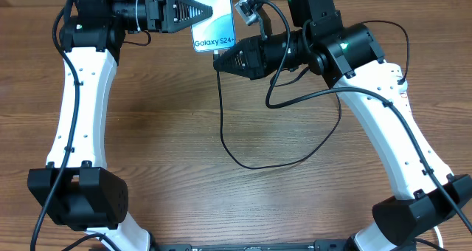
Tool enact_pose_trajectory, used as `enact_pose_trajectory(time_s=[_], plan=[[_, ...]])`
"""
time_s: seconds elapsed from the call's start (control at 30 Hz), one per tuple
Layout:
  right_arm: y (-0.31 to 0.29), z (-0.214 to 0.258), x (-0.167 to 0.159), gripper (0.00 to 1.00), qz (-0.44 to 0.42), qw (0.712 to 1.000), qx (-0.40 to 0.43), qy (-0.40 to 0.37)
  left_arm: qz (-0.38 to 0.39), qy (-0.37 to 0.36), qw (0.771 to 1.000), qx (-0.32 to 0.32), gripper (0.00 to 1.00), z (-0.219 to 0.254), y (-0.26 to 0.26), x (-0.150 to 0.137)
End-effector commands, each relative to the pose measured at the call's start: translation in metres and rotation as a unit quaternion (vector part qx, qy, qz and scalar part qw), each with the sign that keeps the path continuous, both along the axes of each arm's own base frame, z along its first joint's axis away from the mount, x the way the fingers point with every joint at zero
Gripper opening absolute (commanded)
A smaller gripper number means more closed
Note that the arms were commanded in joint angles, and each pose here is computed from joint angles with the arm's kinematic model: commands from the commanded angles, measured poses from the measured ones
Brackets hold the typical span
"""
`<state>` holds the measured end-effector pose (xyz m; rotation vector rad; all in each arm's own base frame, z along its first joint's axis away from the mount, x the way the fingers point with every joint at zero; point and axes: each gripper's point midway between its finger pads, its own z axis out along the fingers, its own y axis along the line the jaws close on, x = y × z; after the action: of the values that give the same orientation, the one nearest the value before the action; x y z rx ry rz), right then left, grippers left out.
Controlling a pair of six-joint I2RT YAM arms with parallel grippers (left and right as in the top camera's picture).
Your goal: Plug charger to phone and switch on socket
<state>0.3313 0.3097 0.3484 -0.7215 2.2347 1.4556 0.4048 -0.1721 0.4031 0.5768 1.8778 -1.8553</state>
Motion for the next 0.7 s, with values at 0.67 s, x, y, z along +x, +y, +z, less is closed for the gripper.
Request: enact_pose_trajectory(time_s=[0.67], plan=[[-0.0028,0.0294,0.0044,0.04,-0.014,0.999,0.028,-0.028,-0.017,-0.011,1.000,-0.005,0.04,0.0073,-0.0026,-0.0082]])
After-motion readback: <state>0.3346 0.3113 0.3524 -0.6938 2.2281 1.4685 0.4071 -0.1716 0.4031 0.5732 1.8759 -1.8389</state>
